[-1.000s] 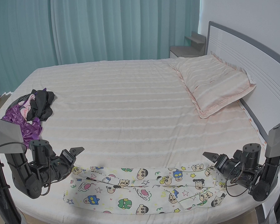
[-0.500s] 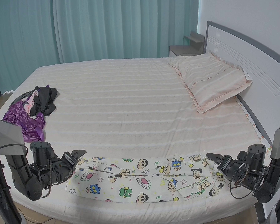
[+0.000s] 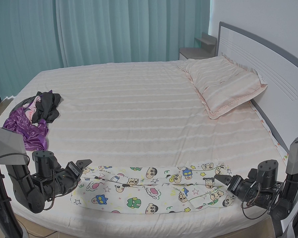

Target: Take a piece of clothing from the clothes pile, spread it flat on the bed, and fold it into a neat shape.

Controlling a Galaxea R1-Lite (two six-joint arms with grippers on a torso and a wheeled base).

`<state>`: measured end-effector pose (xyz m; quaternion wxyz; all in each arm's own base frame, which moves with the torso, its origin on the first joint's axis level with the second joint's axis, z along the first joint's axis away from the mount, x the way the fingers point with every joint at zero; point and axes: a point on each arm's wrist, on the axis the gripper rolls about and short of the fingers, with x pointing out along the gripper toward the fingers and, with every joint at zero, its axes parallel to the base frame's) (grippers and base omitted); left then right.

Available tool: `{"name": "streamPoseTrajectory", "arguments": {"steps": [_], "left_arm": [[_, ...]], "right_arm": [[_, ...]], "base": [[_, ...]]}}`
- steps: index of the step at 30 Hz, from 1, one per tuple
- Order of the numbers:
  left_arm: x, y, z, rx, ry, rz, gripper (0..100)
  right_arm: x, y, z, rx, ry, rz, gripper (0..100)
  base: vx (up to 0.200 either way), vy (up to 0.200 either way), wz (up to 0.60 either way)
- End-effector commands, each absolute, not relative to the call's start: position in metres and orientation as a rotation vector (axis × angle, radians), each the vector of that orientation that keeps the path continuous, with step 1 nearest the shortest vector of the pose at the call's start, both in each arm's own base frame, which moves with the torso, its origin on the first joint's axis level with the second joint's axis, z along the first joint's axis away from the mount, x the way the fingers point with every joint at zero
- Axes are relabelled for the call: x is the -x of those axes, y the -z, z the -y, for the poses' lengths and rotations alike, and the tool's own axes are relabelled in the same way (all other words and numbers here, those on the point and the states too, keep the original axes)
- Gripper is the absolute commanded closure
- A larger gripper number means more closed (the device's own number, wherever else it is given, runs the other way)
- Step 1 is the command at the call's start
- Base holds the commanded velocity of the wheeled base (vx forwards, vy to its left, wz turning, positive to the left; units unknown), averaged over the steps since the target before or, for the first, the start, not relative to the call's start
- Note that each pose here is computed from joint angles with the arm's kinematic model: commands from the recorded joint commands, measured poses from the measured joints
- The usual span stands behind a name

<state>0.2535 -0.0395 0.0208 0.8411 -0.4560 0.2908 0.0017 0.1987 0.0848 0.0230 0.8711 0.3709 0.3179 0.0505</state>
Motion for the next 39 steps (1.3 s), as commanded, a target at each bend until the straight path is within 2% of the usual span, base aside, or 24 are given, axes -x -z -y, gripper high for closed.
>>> {"name": "streamPoseTrajectory", "arguments": {"steps": [1,18,26,34,35,39], "left_arm": [[-0.253,-0.018,0.04,0.961,-0.009,-0.626,0],[-0.251,-0.013,0.044,0.952,-0.007,-0.654,0],[-0.251,-0.013,0.044,0.952,-0.008,-0.655,0],[-0.251,-0.013,0.044,0.953,-0.008,-0.655,0],[-0.251,-0.013,0.044,0.953,-0.008,-0.655,0],[-0.251,-0.013,0.044,0.953,-0.008,-0.655,0]], "right_arm": [[-0.189,-0.016,-0.087,-0.739,-0.09,-0.753,0],[-0.188,0.013,-0.089,-0.688,-0.022,-0.884,0],[-0.199,0.019,-0.082,-0.709,0.025,-0.867,0],[-0.206,0.017,-0.083,-0.723,0.018,-0.838,0],[-0.206,0.017,-0.083,-0.723,0.018,-0.838,100],[-0.206,0.018,-0.082,-0.72,0.025,-0.842,100]], "base": [[0.0,0.0,0.0],[0.0,0.0,0.0],[0.0,0.0,0.0],[0.0,0.0,0.0],[0.0,0.0,0.0],[0.0,0.0,0.0]]}}
